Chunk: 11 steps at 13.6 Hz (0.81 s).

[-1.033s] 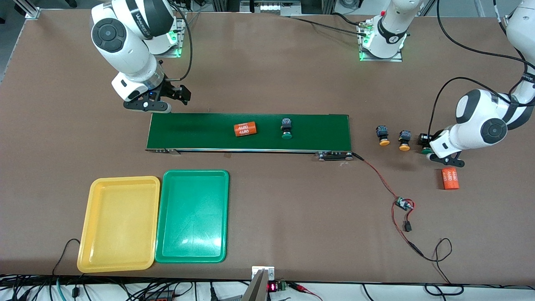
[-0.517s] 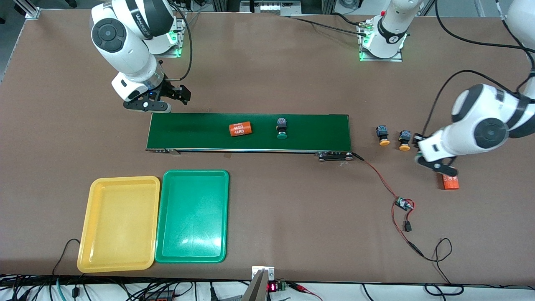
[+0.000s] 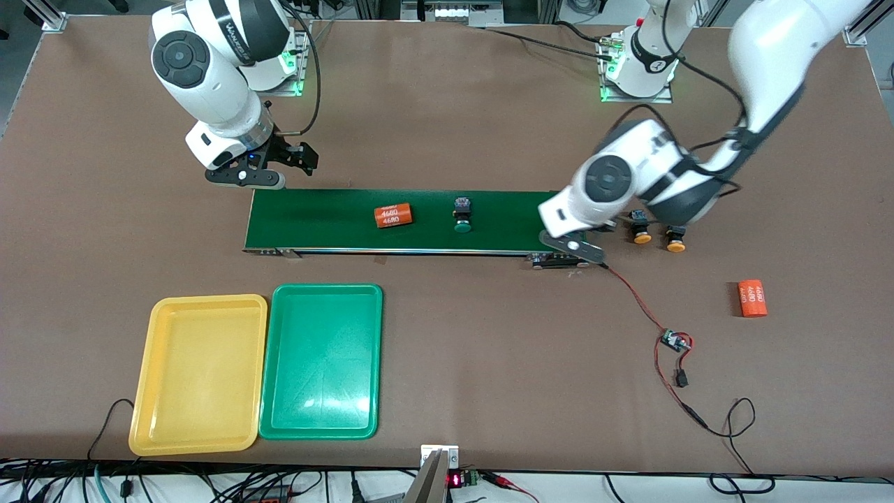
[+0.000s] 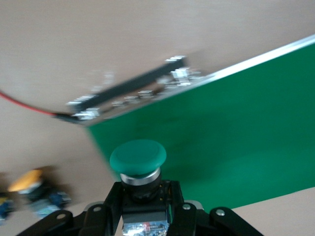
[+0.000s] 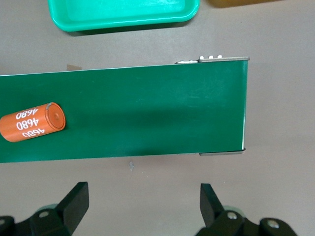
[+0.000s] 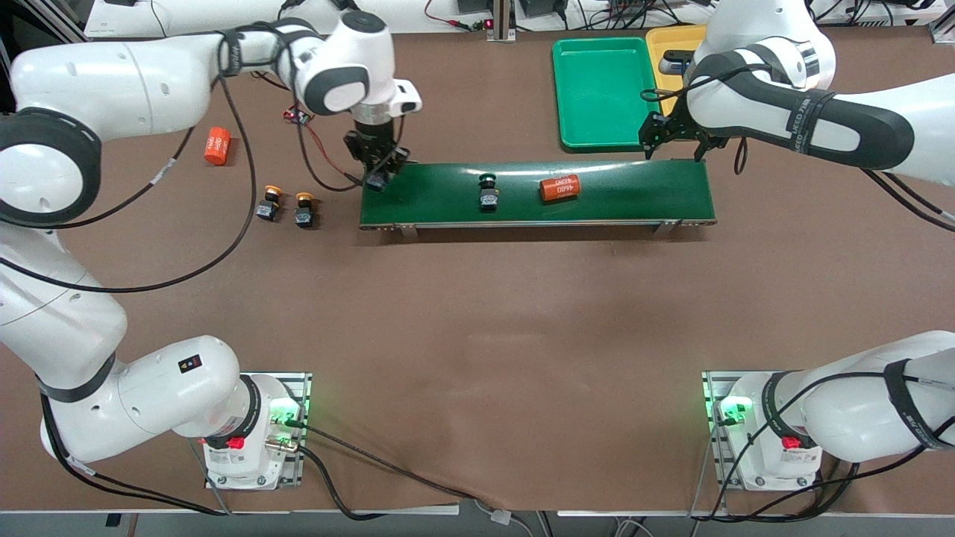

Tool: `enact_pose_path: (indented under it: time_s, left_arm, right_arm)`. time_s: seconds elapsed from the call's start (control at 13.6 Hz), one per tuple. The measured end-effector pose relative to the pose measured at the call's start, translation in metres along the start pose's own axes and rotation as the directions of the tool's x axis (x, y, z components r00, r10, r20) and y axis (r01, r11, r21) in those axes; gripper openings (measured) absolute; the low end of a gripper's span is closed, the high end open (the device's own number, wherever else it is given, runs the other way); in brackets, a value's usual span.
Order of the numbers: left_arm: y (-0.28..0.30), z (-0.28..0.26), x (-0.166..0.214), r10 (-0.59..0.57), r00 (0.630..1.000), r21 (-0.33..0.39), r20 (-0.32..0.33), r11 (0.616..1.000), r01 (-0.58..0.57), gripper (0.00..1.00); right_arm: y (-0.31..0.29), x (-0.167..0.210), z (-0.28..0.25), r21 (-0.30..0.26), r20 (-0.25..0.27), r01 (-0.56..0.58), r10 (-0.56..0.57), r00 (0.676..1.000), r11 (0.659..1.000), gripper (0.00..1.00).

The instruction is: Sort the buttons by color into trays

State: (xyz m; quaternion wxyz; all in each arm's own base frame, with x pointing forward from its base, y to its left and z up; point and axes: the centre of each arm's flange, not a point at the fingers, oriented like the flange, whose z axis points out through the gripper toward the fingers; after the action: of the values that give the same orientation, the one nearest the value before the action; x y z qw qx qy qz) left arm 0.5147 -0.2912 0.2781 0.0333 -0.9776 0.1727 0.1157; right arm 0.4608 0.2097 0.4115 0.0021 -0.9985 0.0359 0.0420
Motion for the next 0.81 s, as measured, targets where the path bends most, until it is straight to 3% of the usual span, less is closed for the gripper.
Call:
enact_pose_path:
  time_s: [0.37, 0.44, 0.81]
  left_arm:
    - [0.026, 0.026, 0.010, -0.101, 0.995, -0.104, -0.011, 0.990, 0.099, 0.43]
    - [0.024, 0.029, 0.012, -0.117, 0.993, -0.114, -0.007, 0.987, 0.116, 0.47]
    - [0.007, -0.015, 0.020, -0.182, 0.983, -0.187, -0.021, 0.967, 0.175, 0.98]
  right_arm:
    - [0.001, 0.000, 0.000, 0.000, 0.001, -0.002, 0.002, 1.000, 1.000, 1.00]
    - [0.001, 0.000, 0.000, 0.000, 0.001, -0.002, 0.002, 1.000, 1.000, 1.00]
    - [0.002, 0.001, 0.000, 0.000, 0.002, -0.003, 0.003, 1.000, 1.000, 1.00]
